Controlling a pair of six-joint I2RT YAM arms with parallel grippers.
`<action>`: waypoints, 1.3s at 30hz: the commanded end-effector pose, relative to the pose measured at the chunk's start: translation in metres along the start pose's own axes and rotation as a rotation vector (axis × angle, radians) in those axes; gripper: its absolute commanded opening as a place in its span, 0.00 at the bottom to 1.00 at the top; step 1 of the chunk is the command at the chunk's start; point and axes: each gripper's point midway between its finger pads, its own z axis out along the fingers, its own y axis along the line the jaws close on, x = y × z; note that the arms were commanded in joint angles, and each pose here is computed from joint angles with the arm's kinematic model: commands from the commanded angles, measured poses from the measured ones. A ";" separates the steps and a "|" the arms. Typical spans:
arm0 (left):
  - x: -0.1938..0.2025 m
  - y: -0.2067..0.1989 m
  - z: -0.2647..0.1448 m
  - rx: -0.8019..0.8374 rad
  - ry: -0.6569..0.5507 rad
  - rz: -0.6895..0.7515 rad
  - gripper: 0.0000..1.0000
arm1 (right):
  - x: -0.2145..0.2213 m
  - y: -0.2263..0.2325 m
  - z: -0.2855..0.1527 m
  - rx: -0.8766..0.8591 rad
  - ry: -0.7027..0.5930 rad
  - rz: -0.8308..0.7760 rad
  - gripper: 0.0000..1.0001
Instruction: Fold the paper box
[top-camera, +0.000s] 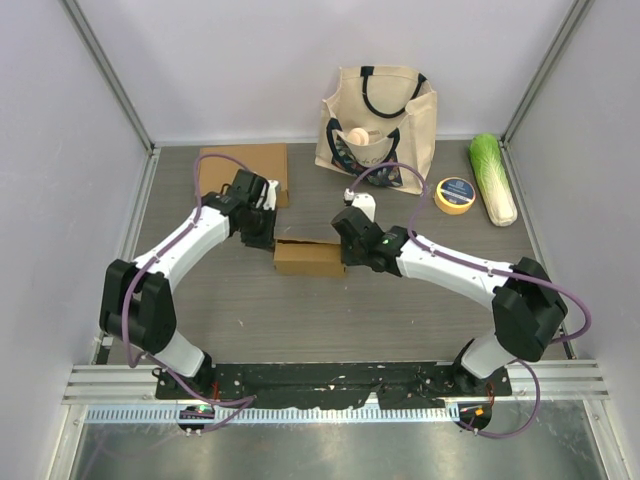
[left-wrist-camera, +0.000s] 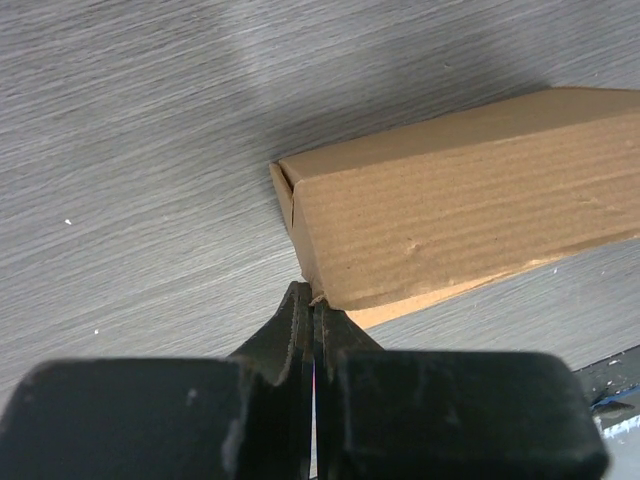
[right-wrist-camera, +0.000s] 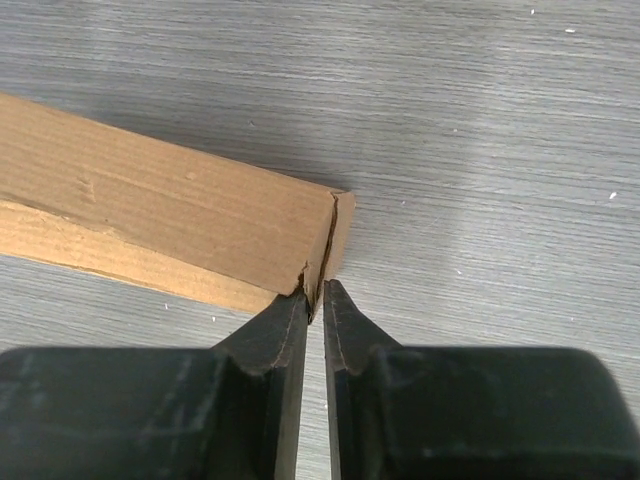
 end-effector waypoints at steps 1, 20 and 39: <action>-0.008 -0.010 -0.011 0.041 -0.059 0.003 0.00 | -0.018 0.008 -0.006 -0.085 -0.043 0.079 0.19; -0.006 -0.013 -0.016 0.067 -0.039 0.044 0.00 | -0.027 0.011 0.020 -0.076 -0.069 -0.016 0.40; -0.019 -0.039 -0.036 0.176 0.004 0.035 0.00 | -0.015 0.001 0.031 0.037 -0.072 -0.147 0.16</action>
